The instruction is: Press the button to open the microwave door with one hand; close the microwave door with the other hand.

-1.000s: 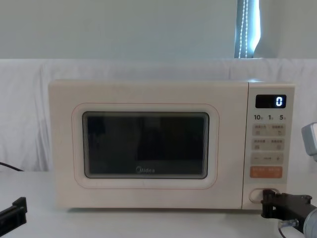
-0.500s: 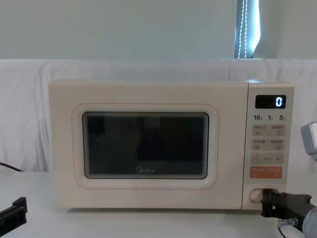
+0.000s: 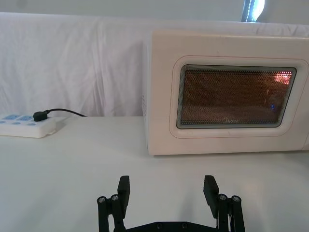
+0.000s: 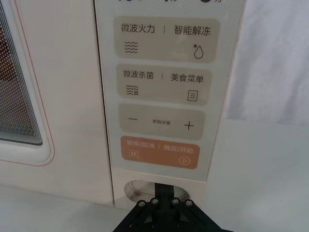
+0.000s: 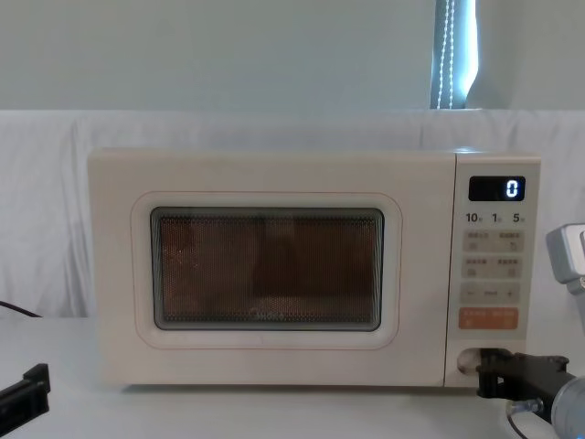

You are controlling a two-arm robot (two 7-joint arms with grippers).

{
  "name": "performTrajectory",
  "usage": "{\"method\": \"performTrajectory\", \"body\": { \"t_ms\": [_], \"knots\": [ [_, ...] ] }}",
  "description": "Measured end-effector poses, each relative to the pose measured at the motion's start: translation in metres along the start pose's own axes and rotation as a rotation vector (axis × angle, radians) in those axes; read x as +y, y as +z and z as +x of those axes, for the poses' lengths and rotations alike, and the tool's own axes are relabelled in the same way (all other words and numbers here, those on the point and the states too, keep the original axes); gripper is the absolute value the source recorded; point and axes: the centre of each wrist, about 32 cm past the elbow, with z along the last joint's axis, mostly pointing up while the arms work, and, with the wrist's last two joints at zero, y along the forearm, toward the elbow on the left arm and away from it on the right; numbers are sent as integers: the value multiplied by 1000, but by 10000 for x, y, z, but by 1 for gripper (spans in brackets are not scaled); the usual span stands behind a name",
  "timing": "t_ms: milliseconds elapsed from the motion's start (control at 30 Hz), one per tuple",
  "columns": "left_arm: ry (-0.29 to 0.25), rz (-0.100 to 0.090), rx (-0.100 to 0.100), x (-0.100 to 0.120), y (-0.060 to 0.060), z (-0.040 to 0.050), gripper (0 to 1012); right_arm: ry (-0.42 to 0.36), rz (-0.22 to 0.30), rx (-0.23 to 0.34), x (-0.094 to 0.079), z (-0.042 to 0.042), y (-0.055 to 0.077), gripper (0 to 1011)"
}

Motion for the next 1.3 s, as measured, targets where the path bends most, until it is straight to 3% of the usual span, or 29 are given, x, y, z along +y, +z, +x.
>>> {"method": "performTrajectory", "body": {
  "t_ms": [733,1300],
  "knots": [
    [0,0,0,0,0,0,1001,-3,-3,-3,42,22,4,0],
    [0,0,0,0,0,0,1001,-8,12,-2,-161,6,6,0]
  ]
}}
